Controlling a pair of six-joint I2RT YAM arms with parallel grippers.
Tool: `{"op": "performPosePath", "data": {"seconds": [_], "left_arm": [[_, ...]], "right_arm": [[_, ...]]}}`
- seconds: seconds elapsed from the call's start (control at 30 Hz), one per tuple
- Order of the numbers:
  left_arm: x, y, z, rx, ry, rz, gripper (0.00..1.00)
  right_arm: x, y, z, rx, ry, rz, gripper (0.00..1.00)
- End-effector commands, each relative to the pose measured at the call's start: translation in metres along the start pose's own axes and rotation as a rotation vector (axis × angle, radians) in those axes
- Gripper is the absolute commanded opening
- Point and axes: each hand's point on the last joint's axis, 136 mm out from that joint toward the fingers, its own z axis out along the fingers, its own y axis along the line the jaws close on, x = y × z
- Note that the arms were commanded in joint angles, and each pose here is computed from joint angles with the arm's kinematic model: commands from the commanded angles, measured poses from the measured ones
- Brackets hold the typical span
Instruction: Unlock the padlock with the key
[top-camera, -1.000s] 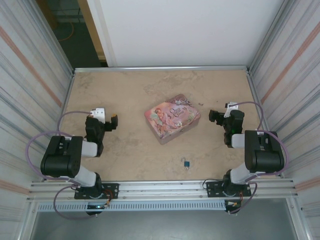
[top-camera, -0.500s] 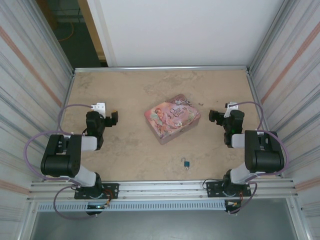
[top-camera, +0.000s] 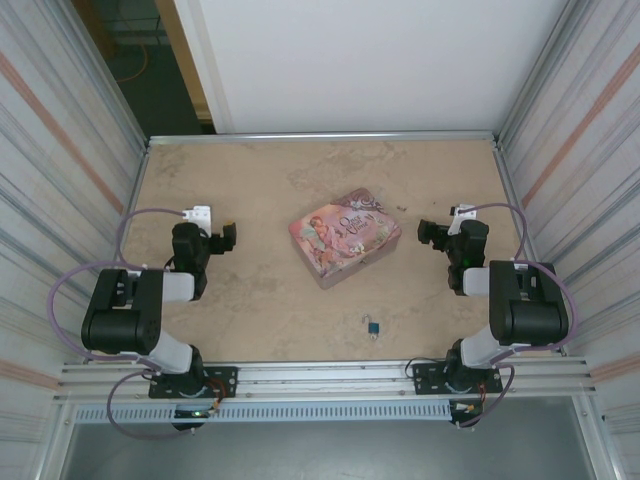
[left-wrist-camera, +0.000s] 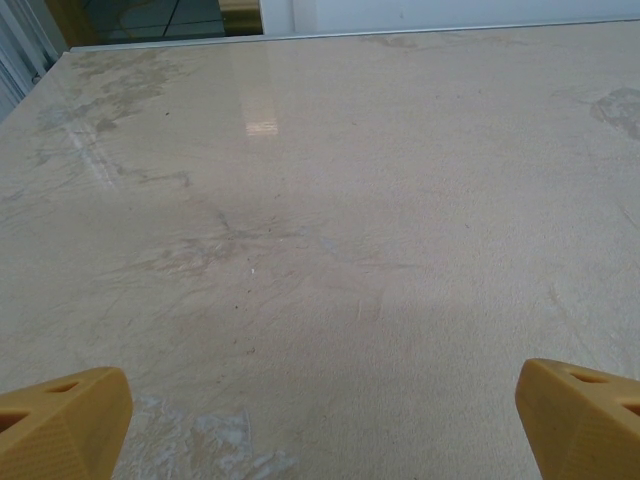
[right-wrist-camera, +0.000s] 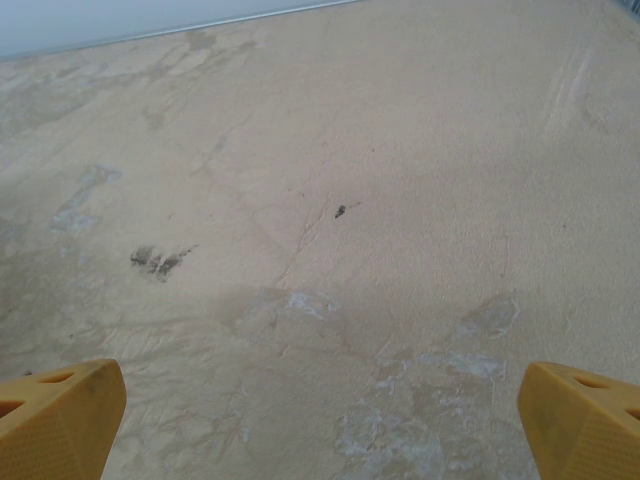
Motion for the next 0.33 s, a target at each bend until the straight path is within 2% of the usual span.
{"op": "performPosePath", "data": {"seconds": [0.0,0.3], "left_arm": [[-0.0044,0.0047,0.0003,-0.016,-0.011,-0.001,0.99],[-0.0043,0.0047,0.0002,-0.016,-0.011,-0.001,0.99]], "right_arm": [[-0.0044,-0.0005,0.0037,0.012,-0.003,-0.034,0.99],[-0.0045,-0.0001,0.0034,0.011,-0.004,-0.034,0.99]]}}
